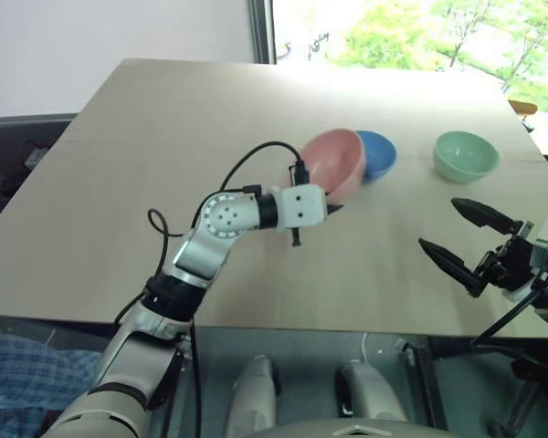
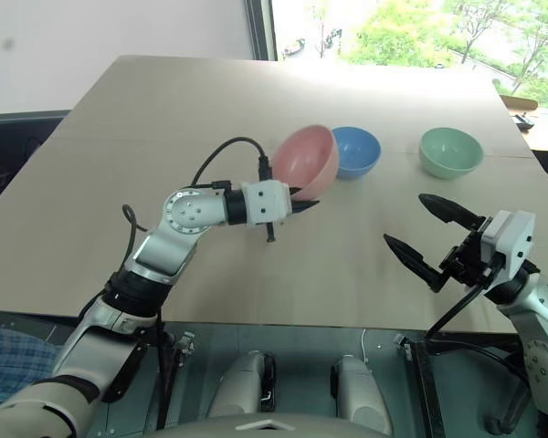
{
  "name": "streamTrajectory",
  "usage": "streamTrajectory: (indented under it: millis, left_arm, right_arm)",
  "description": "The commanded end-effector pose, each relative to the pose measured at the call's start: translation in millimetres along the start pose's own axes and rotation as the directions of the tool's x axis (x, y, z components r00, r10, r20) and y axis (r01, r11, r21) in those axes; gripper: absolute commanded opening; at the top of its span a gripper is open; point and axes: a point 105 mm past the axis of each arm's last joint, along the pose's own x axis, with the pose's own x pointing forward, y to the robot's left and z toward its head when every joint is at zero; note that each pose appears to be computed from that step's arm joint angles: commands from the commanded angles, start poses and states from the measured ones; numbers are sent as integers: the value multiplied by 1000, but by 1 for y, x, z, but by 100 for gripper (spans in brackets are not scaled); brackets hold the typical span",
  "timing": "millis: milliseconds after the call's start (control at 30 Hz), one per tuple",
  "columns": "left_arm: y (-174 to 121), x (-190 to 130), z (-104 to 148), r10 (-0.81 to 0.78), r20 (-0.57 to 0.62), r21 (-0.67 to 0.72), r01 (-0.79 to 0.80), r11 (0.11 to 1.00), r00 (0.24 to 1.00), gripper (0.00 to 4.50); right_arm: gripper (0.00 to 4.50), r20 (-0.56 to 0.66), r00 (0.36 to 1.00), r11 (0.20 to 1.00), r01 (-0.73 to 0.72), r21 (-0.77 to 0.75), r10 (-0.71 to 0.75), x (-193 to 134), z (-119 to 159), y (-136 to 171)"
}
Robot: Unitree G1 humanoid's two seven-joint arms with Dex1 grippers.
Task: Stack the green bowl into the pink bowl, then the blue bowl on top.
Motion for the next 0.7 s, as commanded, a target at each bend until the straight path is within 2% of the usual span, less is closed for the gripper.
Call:
streamTrajectory:
  millis: [33,200,333,467,533,567,700]
  left_arm:
    - [-9,-3,19,-85,70,12,84,996,994,5]
    - [-26,-8,7,-203,-15,32,203,979,979,5]
    - [-24,-8,-9,-190,-122,79,201,976,974,5]
    - [-22,-7,-17,-174,-161,112,194,975,971,5]
    - [-23,-7,-18,-176,-164,117,196,973,971,96]
    - [-22,-6,-19,-169,-164,115,189,975,972,110]
    - [-15,-4,-15,-124,-135,102,138,985,983,266]
  right_arm:
    - [450,31,1000,999,2,-42,-1,0,10,1]
    - [450,31,1000,999,3,-43,-2,-1,10,0]
    - [450,29,1000,999,1,-42,0,-1,9,0]
    - [450,24,1000,999,-3,-40,4,-1,9,1]
    - [450,23,1000,999,-4,-40,5,-1,9,1]
    - [450,20,1000,999,-4,-42,5,-1,9,0]
    - [450,-6,1000,999,-4,-50,4,-2,6,-1]
